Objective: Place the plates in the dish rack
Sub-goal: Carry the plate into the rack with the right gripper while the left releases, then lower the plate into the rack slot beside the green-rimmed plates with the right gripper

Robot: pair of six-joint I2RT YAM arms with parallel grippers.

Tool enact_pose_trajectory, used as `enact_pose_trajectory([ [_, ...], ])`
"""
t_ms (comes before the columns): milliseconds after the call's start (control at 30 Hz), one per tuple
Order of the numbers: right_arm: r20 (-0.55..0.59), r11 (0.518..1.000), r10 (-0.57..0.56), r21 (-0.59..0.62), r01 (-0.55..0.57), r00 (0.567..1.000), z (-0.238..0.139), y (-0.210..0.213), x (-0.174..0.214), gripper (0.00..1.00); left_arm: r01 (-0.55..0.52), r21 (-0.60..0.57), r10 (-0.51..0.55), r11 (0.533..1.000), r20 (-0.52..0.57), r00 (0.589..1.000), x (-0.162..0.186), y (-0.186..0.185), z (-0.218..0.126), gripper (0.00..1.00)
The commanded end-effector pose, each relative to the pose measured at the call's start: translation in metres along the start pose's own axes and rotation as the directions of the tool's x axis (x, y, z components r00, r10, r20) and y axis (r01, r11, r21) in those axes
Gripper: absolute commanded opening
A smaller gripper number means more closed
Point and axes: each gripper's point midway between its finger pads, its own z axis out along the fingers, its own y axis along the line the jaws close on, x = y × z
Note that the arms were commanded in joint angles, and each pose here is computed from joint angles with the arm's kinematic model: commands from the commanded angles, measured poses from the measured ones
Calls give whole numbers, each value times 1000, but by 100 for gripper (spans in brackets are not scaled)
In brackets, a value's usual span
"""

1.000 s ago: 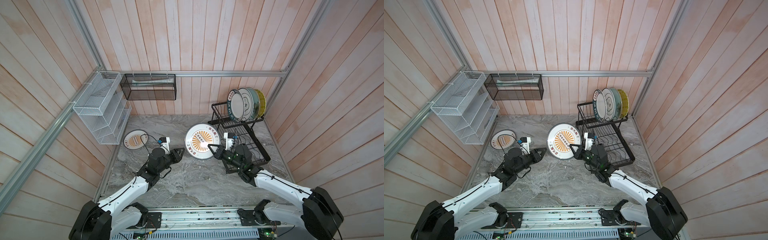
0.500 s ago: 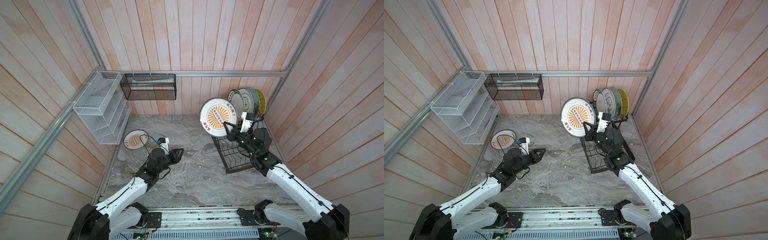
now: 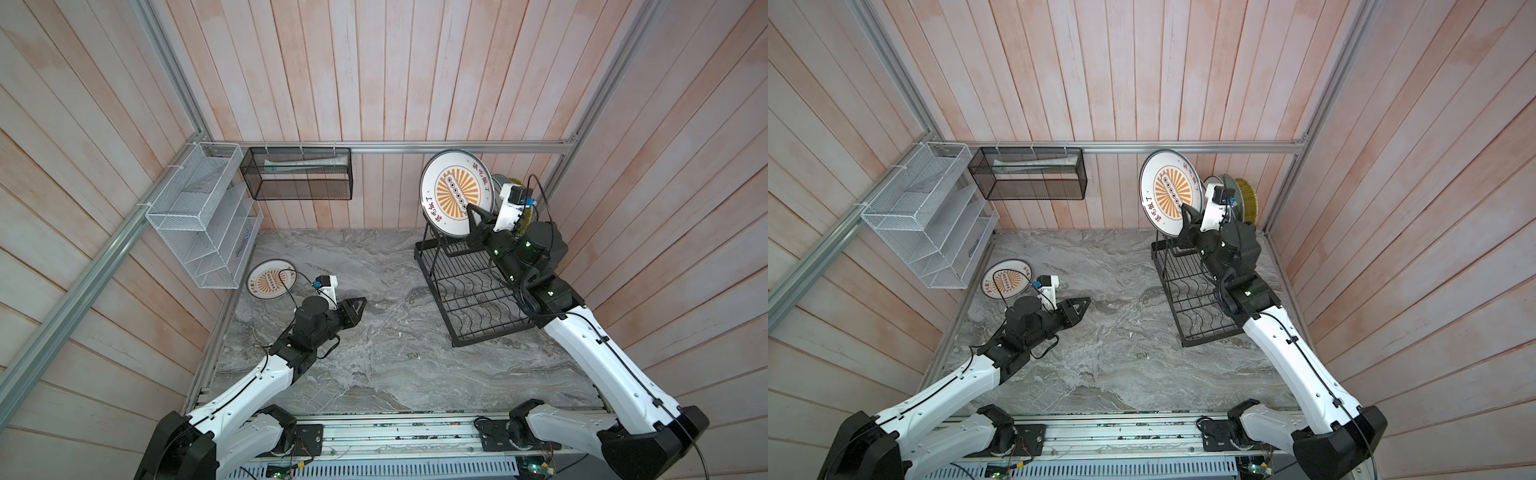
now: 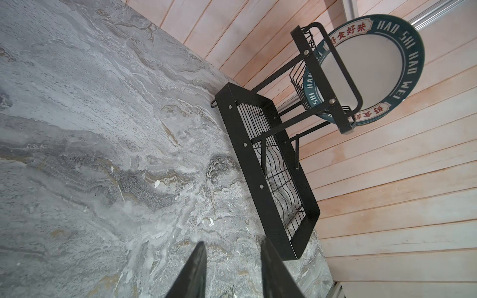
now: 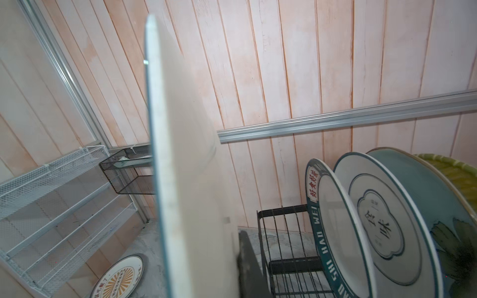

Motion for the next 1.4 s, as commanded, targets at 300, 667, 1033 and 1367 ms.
enact_pose_trajectory([
  [300,21,954,-171,253,161,985,18,-39,-17,0,-37,2,37,999,23,999,-12,-9,-2,37],
  [667,-48,927,-235,289,239,971,53,-52,13,0,-51,0,50,999,27,998,-14,-12,-7,37],
  [1033,-106,892,-273,343,293,956,71,-79,31,0,-50,-11,51,999,34,998,-16,-10,-8,37],
  [1367,-118,878,-275,373,299,954,75,-97,41,0,-51,-7,51,999,34,998,-17,-12,-4,36],
])
